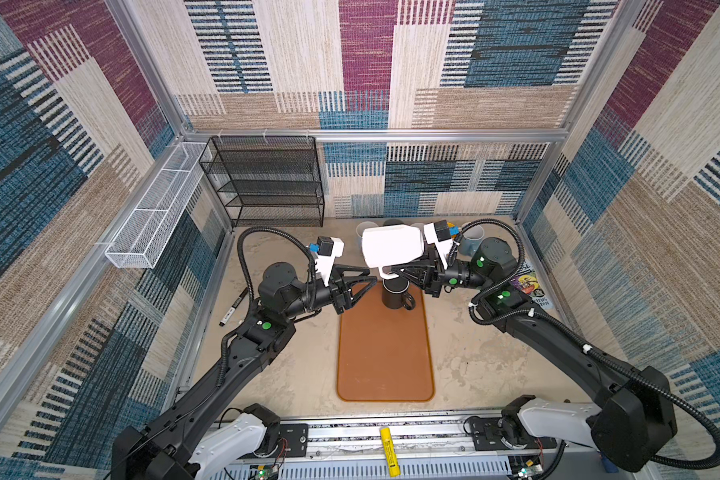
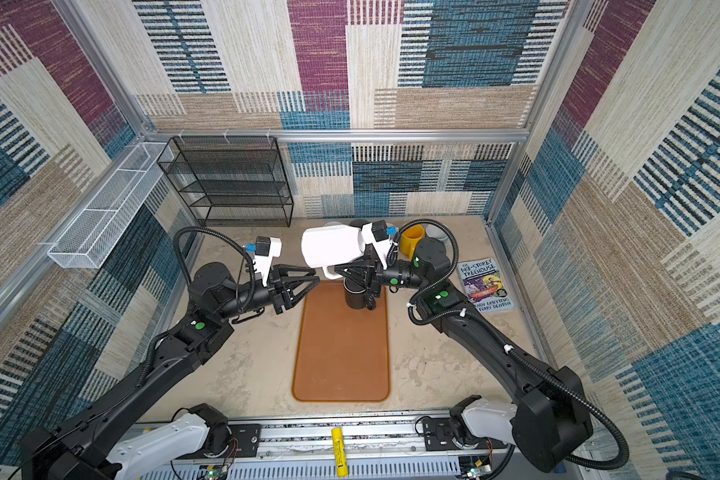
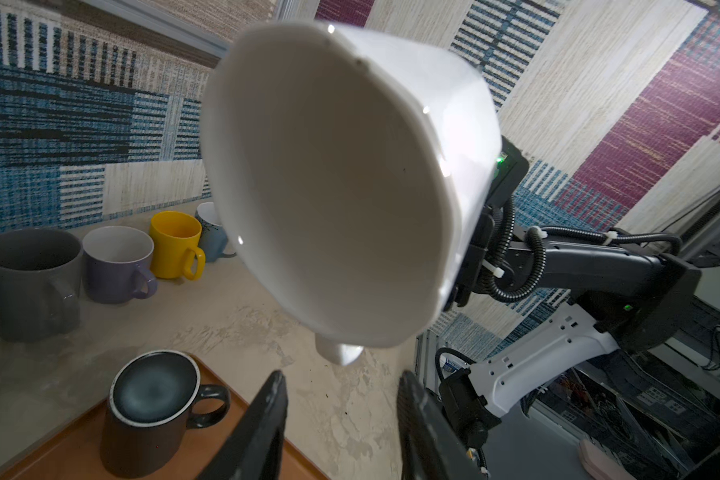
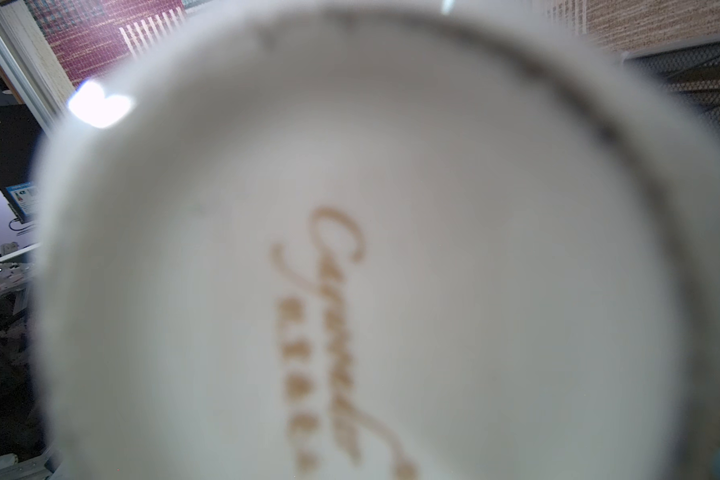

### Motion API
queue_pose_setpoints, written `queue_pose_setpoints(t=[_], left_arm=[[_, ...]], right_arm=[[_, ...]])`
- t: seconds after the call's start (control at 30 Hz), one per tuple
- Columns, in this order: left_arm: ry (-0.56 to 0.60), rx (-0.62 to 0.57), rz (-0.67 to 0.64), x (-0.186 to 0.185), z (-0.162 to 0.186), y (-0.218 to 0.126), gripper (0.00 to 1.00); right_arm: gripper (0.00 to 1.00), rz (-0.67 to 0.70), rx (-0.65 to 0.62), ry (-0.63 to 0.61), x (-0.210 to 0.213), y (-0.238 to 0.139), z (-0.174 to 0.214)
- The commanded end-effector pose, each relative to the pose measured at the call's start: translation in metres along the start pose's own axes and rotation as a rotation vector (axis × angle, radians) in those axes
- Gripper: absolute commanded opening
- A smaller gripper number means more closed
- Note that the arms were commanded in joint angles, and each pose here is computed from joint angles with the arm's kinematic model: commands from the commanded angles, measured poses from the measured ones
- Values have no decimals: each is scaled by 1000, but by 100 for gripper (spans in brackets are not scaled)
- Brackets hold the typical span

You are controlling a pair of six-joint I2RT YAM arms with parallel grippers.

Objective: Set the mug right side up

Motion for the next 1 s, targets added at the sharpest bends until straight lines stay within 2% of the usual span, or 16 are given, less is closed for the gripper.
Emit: queue_pose_setpoints(t=[0.0, 0.1, 0.6, 0.97], left_arm=[[14, -71, 75, -11, -16, 0, 44], [20, -99, 123, -16, -19, 2, 44], [-7, -189, 203, -15, -30, 12, 44], [-22, -252, 228, -14, -39, 14, 37]], right_arm=[[0, -78, -50, -87, 21, -1, -18], [0, -95, -50, -87, 22, 0, -19], [0, -139, -51, -72, 23, 2, -17], [0, -165, -69, -68, 25, 5, -15]])
Point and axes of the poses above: each gripper's point midway between its finger pads, its own y axis out along the fingers, its own x axis along the line the jaws close on, z = x × y, the point moved 2 cm from there along -y, back along the fingers, and after that the axes turned 15 degrees about y, right-handed, at the moved point
